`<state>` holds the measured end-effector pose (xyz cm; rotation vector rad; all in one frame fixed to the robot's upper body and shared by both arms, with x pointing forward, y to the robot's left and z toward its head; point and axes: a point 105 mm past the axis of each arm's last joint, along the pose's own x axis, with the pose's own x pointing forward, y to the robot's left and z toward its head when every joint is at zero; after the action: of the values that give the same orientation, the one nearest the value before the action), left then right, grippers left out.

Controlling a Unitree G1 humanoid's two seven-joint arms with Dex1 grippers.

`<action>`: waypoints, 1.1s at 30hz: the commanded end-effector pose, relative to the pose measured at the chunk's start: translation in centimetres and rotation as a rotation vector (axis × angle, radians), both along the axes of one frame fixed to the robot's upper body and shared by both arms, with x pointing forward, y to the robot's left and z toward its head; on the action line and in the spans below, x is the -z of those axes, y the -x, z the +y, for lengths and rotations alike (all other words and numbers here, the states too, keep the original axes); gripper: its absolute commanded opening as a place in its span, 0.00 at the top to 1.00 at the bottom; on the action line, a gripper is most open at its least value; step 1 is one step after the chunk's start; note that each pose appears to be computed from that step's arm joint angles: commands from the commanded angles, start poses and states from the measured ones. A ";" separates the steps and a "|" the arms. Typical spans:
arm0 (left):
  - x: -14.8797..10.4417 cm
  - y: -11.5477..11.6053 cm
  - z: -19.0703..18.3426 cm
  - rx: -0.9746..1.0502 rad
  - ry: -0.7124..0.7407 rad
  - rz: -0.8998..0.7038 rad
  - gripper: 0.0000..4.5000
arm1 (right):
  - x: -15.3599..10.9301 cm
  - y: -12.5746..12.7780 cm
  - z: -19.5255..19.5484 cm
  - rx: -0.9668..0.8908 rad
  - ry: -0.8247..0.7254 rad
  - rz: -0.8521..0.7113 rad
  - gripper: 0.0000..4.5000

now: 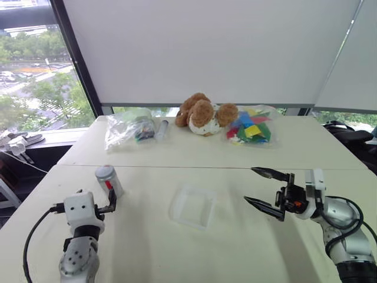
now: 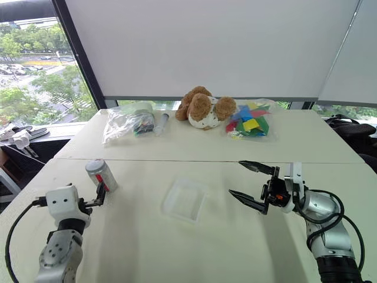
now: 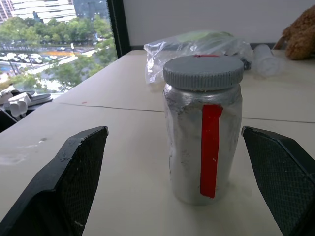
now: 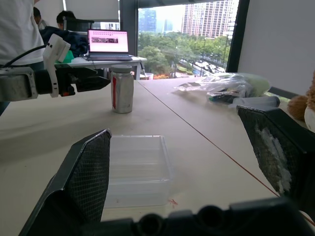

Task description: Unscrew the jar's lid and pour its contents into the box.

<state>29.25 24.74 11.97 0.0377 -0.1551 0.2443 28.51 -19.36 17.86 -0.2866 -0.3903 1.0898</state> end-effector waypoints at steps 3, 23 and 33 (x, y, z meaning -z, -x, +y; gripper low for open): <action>-0.4 -2.0 -0.7 0.057 -0.008 -0.001 0.00 | -0.9 0.4 -0.1 0.001 -0.006 -0.048 0.01; -0.2 -5.0 0.1 0.044 -0.019 -0.007 0.39 | -0.9 0.1 -0.9 0.047 -0.005 -0.058 0.00; -8.3 -2.4 -0.1 0.536 -0.070 -0.229 0.53 | -2.7 1.1 0.6 0.020 -0.023 -0.048 0.00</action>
<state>32.79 25.66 16.13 0.0328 -0.2628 -0.1518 28.08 -19.33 18.41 -0.2735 -0.3866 1.0431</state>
